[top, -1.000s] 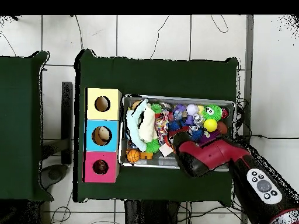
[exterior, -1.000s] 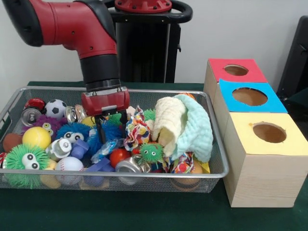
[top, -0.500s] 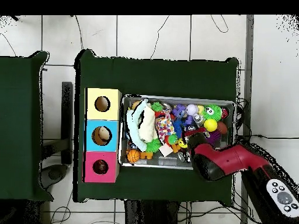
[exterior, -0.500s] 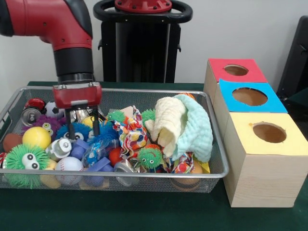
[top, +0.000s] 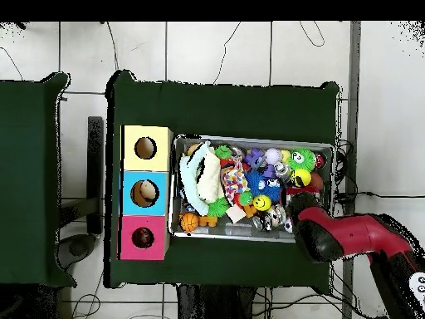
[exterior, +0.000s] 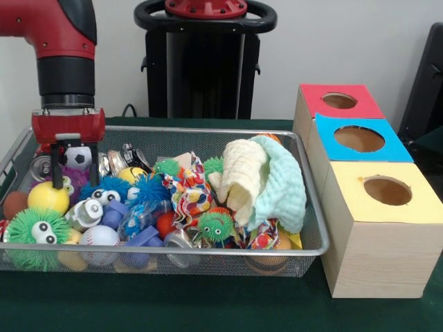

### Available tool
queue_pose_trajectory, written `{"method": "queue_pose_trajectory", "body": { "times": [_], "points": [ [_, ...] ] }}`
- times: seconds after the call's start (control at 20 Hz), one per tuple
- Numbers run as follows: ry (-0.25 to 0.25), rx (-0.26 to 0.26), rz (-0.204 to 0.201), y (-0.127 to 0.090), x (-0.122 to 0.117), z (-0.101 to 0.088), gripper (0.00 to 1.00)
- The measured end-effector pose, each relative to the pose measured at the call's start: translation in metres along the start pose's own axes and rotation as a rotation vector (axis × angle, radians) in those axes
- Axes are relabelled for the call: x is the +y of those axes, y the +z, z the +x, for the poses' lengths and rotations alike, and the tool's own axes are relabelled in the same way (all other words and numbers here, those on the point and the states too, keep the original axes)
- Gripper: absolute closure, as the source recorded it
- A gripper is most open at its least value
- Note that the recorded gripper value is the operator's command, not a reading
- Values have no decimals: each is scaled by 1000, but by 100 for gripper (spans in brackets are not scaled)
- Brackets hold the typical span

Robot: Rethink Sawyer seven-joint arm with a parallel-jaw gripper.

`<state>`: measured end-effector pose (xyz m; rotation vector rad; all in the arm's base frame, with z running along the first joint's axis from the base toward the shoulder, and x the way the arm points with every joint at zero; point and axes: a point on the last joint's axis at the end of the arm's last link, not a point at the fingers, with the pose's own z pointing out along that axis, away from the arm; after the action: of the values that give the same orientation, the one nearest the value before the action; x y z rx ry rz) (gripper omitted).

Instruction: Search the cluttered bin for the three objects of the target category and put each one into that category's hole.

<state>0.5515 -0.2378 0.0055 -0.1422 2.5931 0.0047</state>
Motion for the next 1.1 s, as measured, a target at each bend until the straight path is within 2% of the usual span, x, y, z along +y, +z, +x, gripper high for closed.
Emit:
{"method": "queue_pose_trajectory", "body": {
  "times": [0.45, 0.8, 1.1],
  "points": [
    [-10, -1, -22, 6, 14, -8, 0],
    [-39, -8, -48, 18, 39, -21, 0],
    [-21, -18, -54, 20, 41, -31, 0]
  ]
}}
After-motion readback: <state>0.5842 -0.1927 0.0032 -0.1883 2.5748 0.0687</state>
